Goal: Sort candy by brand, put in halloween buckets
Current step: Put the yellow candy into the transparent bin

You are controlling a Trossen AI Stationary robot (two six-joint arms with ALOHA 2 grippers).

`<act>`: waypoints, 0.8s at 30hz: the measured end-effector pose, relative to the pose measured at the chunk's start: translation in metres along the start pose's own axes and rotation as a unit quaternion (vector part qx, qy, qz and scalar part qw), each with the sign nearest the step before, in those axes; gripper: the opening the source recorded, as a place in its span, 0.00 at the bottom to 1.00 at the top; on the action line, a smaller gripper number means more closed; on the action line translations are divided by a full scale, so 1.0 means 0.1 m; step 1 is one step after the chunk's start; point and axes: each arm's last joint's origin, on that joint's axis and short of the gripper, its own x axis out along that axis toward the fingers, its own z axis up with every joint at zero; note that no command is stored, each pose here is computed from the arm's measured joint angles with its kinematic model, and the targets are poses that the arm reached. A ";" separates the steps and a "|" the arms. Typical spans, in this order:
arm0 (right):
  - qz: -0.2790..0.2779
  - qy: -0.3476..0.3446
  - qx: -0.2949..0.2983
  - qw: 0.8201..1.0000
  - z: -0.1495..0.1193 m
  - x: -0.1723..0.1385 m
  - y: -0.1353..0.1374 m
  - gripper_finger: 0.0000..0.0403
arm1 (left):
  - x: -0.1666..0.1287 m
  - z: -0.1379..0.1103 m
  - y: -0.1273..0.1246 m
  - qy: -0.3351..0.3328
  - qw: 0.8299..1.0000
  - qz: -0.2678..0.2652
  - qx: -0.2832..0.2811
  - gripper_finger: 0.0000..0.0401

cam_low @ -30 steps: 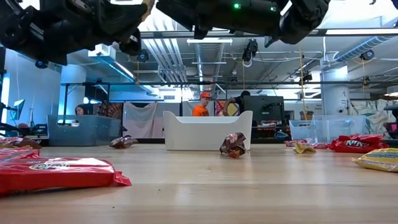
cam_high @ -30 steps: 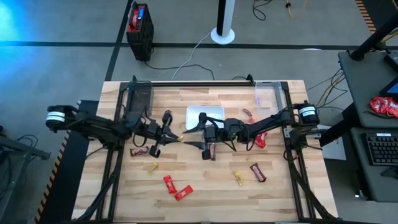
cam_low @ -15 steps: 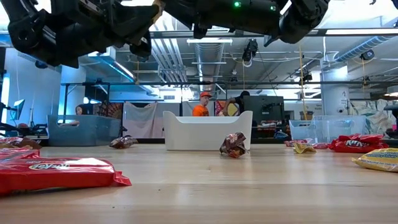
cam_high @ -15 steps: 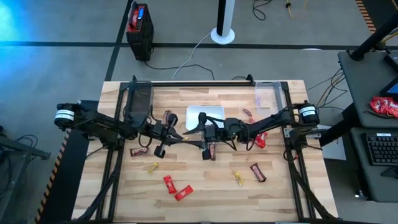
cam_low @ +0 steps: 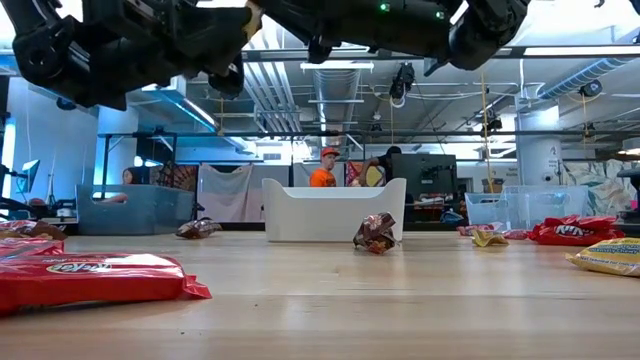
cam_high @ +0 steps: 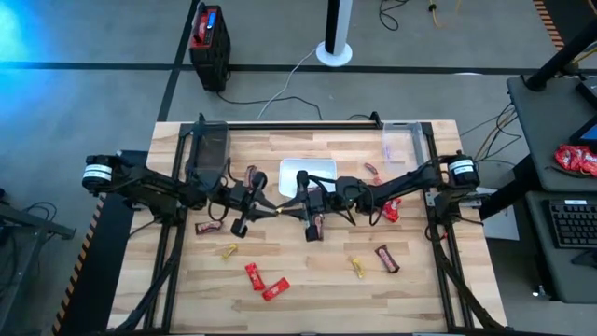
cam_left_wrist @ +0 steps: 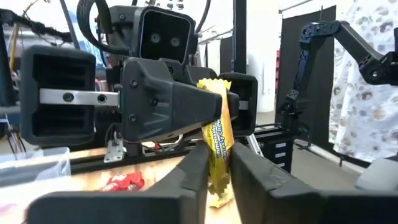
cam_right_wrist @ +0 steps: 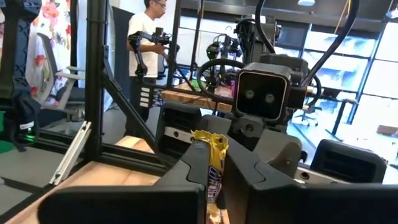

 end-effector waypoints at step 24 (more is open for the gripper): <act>-0.566 0.457 0.114 0.676 0.33 -1.51 -0.78 0.03 | -0.18 0.10 0.06 0.121 0.965 0.222 -0.064 0.55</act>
